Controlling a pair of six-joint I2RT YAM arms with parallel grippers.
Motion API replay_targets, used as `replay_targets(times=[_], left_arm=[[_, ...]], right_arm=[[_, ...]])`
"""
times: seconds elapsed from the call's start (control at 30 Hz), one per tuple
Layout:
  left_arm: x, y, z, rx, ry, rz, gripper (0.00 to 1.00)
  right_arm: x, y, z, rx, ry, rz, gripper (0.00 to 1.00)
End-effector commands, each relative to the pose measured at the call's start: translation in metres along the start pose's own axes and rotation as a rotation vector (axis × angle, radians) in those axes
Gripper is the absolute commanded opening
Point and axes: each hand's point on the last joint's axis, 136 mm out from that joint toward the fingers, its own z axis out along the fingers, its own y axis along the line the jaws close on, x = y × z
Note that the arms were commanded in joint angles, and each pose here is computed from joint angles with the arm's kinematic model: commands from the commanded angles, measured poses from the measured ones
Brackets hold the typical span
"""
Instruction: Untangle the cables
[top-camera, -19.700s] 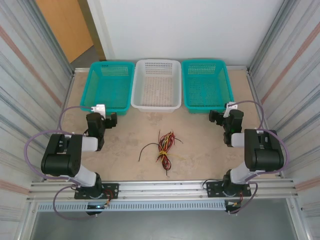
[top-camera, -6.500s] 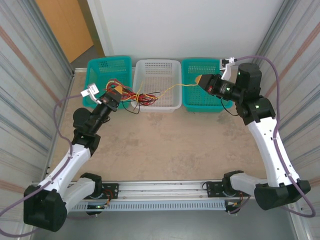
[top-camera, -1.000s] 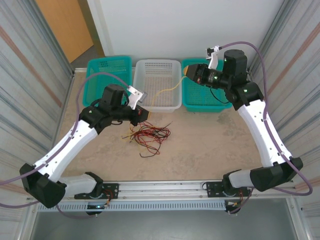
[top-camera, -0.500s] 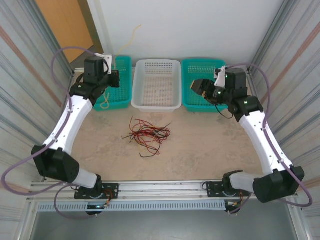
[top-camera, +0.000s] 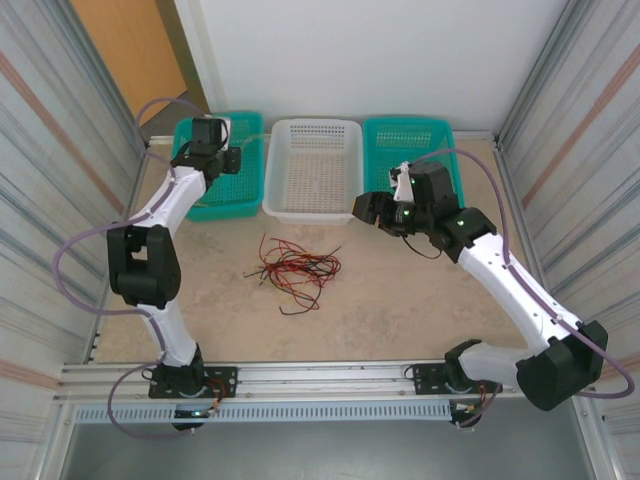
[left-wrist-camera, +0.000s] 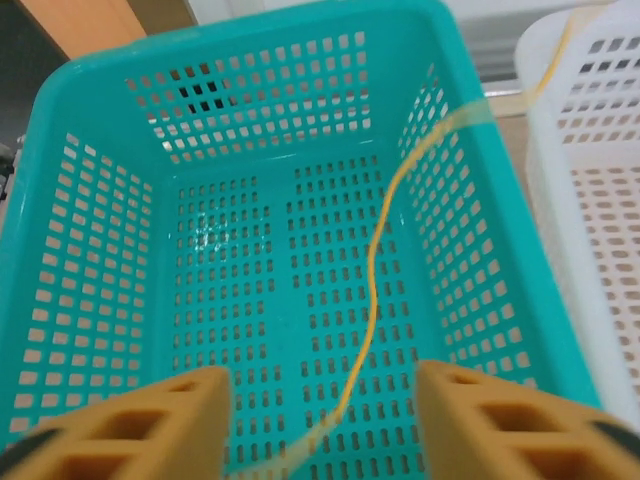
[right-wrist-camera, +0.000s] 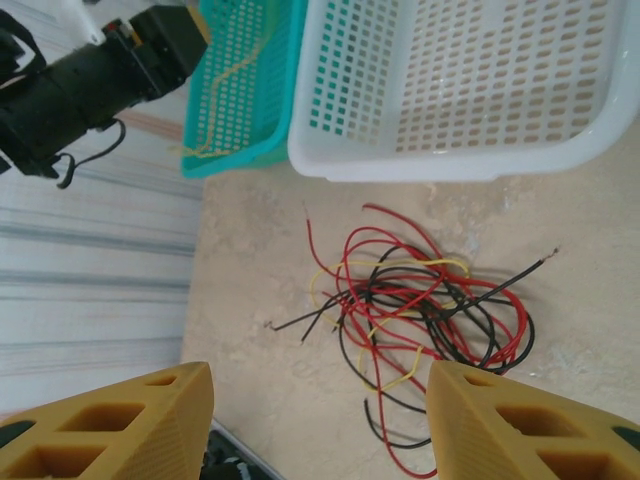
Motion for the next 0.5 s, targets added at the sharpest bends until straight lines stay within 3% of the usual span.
replay_targets(times=[0.0,0.1,0.2,0.3,0.37,0.47], left_arm=[[0.004,0.019,-0.001,-0.062,-0.014,-0.073,0.73],[0.015,0.020,-0.005,-0.063,0.000,-0.121,0.80],[0.013,0.020,-0.032,-0.037,-0.038,-0.199,0.81],[0.006,0.013,-0.081,0.032,-0.119,-0.265,0.80],[0.006,-0.002,-0.119,0.121,-0.165,-0.261,0.73],[0.027,-0.025,-0.165,0.222,-0.137,-0.276,0.69]], right_arm=[[-0.013,0.007,-0.006,0.013,-0.044,-0.033,0.58],[-0.014,0.011,-0.006,0.007,-0.042,-0.038,0.57],[-0.011,0.013,-0.005,0.008,-0.036,-0.043,0.57],[-0.005,0.011,-0.003,0.036,-0.033,-0.066,0.57],[0.003,0.011,0.002,0.062,-0.022,-0.090,0.57],[0.015,0.010,0.011,0.112,-0.006,-0.150,0.58]])
